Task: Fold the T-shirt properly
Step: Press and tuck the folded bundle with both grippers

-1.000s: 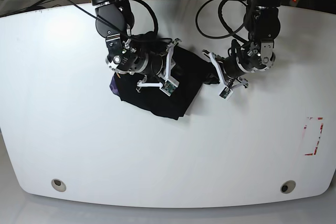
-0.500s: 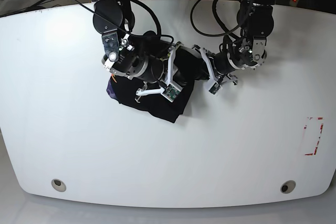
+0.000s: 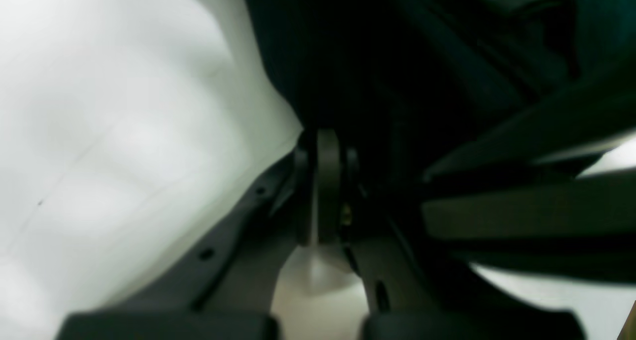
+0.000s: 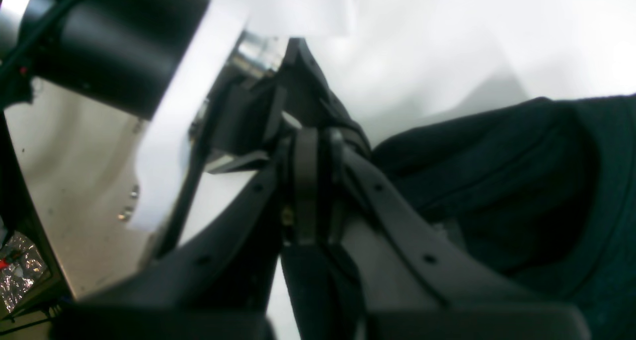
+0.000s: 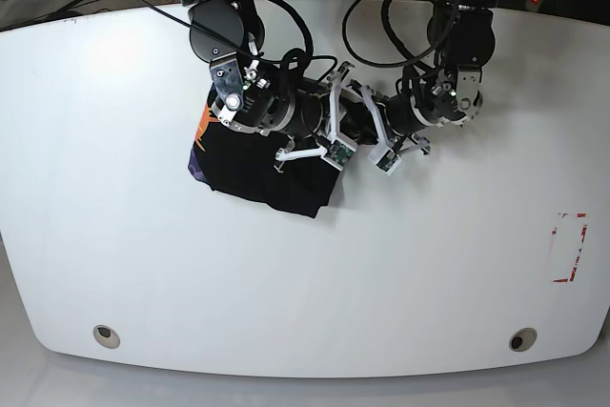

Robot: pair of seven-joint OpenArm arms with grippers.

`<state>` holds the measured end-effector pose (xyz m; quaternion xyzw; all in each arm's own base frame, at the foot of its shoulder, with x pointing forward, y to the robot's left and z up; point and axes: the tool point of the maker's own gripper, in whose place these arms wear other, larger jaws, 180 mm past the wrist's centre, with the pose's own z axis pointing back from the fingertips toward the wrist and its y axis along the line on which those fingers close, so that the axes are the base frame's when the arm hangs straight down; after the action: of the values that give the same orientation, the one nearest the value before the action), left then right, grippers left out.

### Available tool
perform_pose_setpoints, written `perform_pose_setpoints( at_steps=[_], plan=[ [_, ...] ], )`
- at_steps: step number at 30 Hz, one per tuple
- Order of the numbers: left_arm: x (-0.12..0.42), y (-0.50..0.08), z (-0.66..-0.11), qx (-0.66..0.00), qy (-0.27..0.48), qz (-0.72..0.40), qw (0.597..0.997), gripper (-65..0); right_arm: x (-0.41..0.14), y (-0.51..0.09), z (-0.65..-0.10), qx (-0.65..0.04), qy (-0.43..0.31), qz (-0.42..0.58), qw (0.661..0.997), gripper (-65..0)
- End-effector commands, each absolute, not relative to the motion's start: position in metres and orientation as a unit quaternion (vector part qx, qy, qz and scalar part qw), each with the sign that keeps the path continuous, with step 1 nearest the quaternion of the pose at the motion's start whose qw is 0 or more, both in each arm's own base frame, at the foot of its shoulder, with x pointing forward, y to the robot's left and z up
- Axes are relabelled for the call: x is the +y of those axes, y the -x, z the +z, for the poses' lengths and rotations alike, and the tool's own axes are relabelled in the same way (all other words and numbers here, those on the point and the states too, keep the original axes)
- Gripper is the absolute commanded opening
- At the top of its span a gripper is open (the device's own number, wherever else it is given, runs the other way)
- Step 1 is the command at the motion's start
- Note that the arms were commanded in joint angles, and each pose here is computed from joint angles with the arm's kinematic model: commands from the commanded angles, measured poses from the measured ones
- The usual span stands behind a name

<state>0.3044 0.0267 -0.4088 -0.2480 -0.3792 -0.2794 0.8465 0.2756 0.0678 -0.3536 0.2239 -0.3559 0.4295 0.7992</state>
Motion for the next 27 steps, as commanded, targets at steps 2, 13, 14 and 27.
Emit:
perform_pose_setpoints(
  at_steps=[2, 13, 14, 27],
  plan=[
    [0.040, -0.330, -0.370, -0.445, 0.237, -0.261, 0.824, -65.0, 0.077, -0.283, -0.330, -0.390, -0.236, 0.428, 0.781, -56.8],
    [0.087, -0.344, -0.343, -0.482, 0.179, -0.253, 0.819, -65.0, 0.037, -0.305, -0.306, -0.438, -0.201, 0.375, 0.792, -26.5],
    [0.090, -0.345, -0.340, -0.484, 0.174, -0.257, 0.818, -65.0, 0.030, -0.308, -0.305, -0.442, -0.195, 0.366, 0.795, -26.5],
    [0.032, -0.334, -0.314, -0.498, 0.199, -0.343, 0.772, -65.0, -0.115, -0.376, -0.292, -0.472, -0.073, 0.249, 0.843, -26.5]
  ],
)
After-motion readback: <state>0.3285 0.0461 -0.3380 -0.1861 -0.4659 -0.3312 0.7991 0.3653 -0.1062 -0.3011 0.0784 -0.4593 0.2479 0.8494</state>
